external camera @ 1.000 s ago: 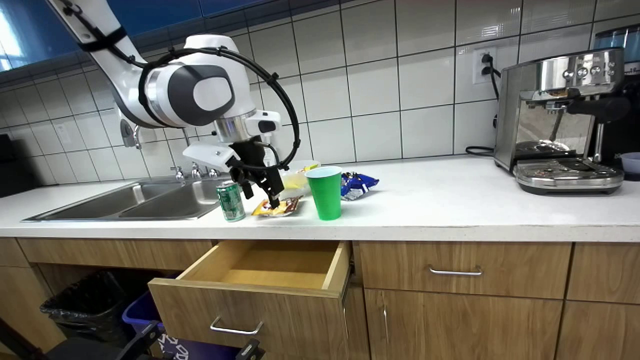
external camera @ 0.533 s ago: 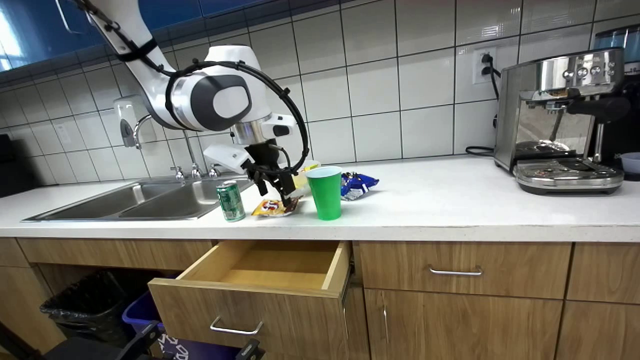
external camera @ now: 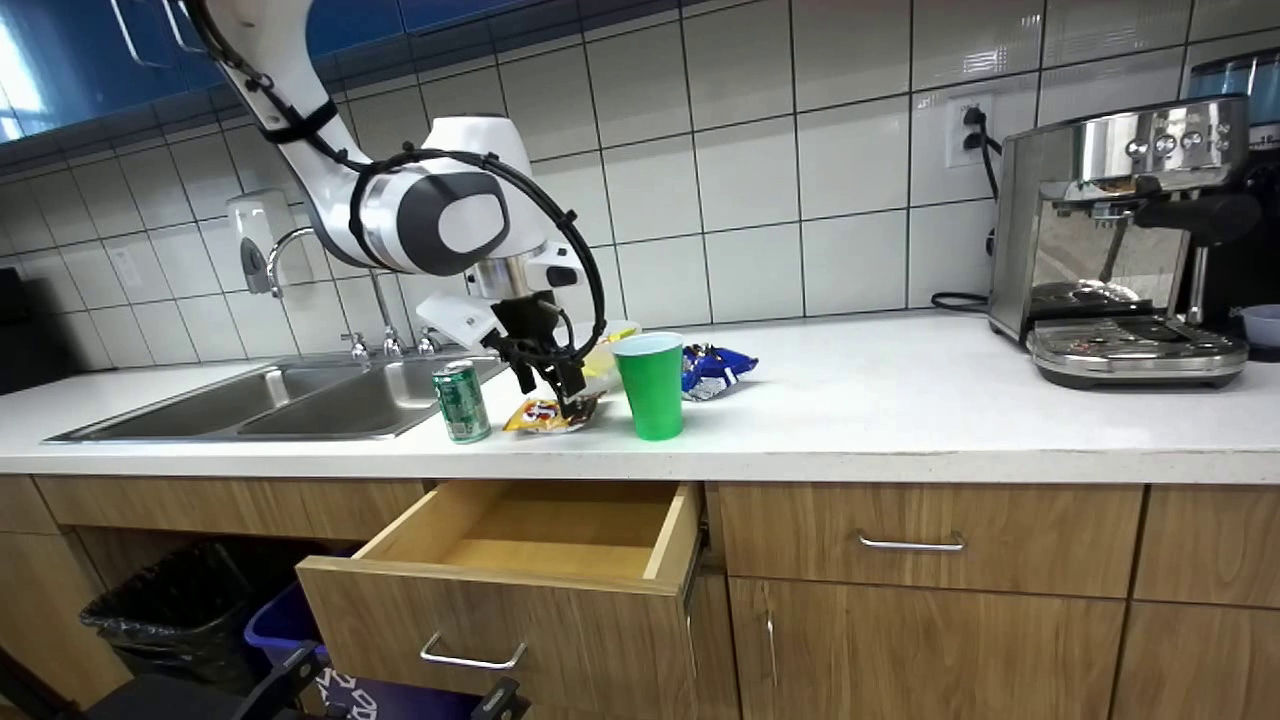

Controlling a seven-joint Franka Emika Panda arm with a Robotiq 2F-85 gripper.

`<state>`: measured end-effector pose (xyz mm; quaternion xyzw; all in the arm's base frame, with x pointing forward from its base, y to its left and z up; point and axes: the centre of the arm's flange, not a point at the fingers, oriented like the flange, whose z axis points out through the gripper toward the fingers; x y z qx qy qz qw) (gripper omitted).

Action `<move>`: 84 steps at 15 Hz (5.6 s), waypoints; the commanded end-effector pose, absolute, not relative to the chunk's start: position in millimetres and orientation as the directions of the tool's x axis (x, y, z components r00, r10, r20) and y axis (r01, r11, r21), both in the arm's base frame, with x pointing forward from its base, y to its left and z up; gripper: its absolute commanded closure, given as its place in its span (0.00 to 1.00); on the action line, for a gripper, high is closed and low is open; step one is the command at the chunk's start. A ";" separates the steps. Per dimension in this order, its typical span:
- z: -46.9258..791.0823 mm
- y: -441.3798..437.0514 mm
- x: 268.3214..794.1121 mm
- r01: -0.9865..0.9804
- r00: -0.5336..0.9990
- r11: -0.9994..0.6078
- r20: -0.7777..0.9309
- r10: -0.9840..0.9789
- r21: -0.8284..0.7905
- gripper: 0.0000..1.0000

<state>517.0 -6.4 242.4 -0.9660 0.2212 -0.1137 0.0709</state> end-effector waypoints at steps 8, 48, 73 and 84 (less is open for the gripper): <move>238.2 -2.7 518.1 -0.415 0.876 -0.890 0.180 -0.447 -0.189 0.00; 236.4 3.5 550.2 -0.638 0.746 -0.744 0.079 -0.661 -0.196 0.00; 244.1 0.3 553.2 -0.635 0.746 -0.746 0.090 -0.659 -0.200 1.00; 267.1 -0.3 526.6 -0.606 0.761 -0.764 0.117 -0.638 -0.223 1.00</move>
